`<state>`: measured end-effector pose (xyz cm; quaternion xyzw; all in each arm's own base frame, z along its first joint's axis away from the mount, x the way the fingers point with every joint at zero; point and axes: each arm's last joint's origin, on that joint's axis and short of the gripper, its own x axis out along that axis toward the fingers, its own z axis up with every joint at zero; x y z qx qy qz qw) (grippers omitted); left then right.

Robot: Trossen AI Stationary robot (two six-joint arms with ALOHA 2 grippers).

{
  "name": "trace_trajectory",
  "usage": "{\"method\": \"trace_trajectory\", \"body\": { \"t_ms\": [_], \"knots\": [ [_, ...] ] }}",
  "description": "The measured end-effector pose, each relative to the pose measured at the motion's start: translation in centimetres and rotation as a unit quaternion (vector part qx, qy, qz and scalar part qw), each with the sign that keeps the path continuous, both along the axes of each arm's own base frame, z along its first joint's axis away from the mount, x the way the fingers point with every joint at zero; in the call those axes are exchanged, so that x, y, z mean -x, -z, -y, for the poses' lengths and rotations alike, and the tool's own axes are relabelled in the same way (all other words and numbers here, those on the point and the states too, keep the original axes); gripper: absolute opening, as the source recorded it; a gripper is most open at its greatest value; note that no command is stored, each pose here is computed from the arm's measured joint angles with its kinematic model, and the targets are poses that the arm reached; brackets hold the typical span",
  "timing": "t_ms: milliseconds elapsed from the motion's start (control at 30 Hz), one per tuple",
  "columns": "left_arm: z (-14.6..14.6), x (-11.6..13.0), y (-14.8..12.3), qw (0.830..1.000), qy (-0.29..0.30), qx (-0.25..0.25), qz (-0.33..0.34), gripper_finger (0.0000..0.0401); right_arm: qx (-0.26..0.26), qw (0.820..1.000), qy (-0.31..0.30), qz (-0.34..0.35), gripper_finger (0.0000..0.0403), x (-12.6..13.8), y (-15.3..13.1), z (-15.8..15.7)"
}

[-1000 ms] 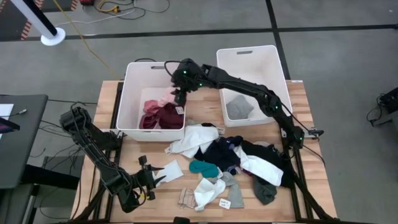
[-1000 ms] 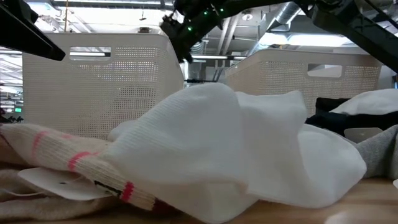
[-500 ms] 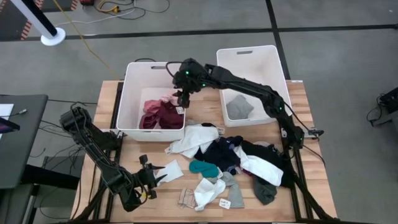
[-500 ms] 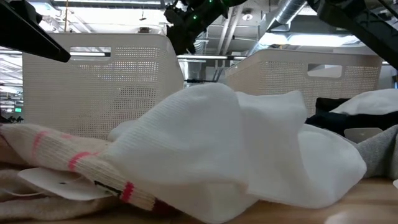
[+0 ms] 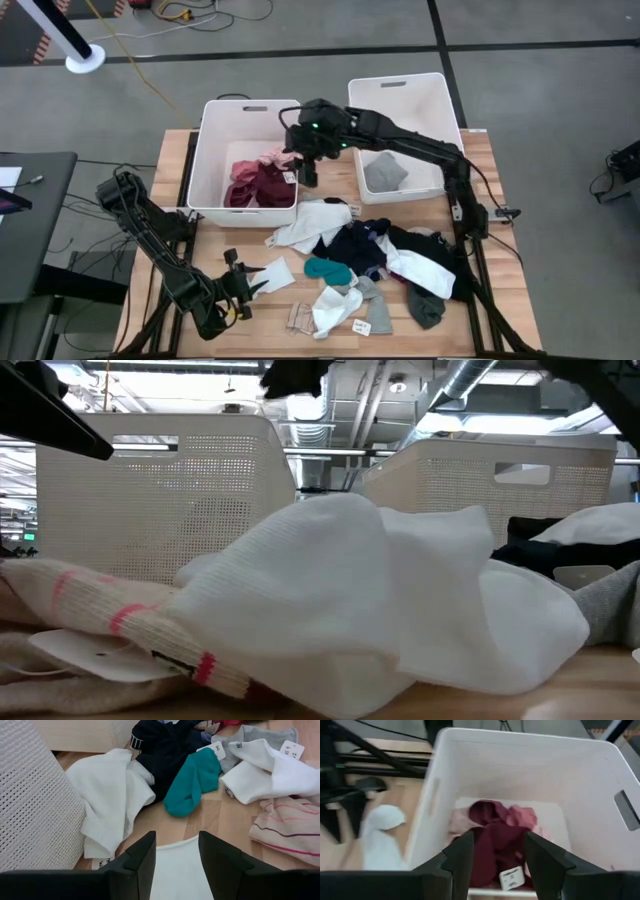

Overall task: Sort clothes
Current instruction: Put the brown sock into the left white bin

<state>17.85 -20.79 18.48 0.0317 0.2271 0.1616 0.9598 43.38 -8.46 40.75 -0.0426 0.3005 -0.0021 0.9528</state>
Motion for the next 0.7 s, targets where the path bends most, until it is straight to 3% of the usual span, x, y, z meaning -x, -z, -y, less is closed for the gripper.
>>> {"method": "trace_trajectory", "body": {
  "t_ms": [333,700],
  "knots": [
    [0.0,0.0,0.0,1.0,-0.001,0.004,0.002,0.0144,0.013,0.993,-0.103,-0.051,0.0187,4.4,-3.1,-7.9],
    [0.1,0.0,0.0,1.0,0.001,0.002,0.002,0.0144,-0.013,0.965,-0.181,-0.189,0.0187,7.9,-1.9,-15.9]
  ]
}}
